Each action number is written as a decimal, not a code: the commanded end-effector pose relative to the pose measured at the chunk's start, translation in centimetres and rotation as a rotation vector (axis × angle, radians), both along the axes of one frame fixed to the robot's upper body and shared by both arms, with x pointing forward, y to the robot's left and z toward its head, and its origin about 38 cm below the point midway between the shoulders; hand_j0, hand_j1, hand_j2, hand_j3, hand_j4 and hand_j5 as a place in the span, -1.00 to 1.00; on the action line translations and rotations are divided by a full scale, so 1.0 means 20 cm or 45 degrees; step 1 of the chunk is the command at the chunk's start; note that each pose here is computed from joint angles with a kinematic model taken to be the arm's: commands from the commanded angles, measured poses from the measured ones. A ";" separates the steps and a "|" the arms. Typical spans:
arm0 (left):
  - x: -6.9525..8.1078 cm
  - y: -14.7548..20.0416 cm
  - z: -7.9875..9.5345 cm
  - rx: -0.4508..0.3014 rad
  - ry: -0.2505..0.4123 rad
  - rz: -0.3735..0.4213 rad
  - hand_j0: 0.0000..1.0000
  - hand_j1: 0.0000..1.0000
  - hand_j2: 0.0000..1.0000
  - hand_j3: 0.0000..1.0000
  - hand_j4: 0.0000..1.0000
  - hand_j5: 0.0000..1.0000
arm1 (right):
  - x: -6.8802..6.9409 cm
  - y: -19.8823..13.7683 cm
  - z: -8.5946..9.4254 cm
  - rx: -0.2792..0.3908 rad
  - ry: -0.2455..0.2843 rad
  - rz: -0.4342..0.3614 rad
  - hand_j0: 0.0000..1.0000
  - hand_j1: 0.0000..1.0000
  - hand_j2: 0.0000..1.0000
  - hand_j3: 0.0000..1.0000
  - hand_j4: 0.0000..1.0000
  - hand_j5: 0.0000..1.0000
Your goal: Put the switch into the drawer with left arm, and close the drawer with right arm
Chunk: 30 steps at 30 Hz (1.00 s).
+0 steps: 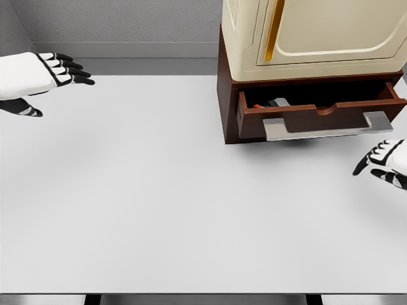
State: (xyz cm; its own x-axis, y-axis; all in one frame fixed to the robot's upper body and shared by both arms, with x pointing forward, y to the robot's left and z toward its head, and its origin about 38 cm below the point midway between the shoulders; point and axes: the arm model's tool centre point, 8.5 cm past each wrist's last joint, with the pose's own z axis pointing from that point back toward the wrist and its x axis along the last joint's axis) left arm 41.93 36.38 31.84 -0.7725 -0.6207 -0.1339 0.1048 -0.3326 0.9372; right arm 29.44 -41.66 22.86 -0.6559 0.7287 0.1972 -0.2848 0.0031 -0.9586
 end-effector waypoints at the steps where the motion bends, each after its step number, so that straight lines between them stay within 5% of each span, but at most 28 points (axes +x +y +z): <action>1: 0.00 0.00 0.00 -0.007 0.000 0.003 1.00 1.00 1.00 1.00 1.00 1.00 | 0.00 0.00 0.00 0.000 0.001 0.000 0.02 0.02 0.02 0.02 0.02 0.02; 23: 0.00 0.01 0.01 -0.006 -0.004 0.006 1.00 1.00 1.00 1.00 1.00 1.00 | 0.10 0.14 -0.02 0.036 -0.102 0.064 0.02 0.02 0.02 0.02 0.02 0.02; 30: 0.00 0.01 0.01 -0.005 -0.002 0.008 1.00 1.00 1.00 1.00 1.00 1.00 | 0.17 0.19 -0.09 0.034 -0.094 0.081 0.02 0.02 0.02 0.02 0.02 0.02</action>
State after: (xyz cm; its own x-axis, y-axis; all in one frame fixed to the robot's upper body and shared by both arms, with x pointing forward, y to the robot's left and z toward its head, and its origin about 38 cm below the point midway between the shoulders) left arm 41.92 36.53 31.94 -0.7699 -0.6236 -0.1360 0.1046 -0.3335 0.9369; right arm 33.12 -37.96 22.91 -0.7231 0.6781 0.1314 -0.1668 0.0131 -0.9859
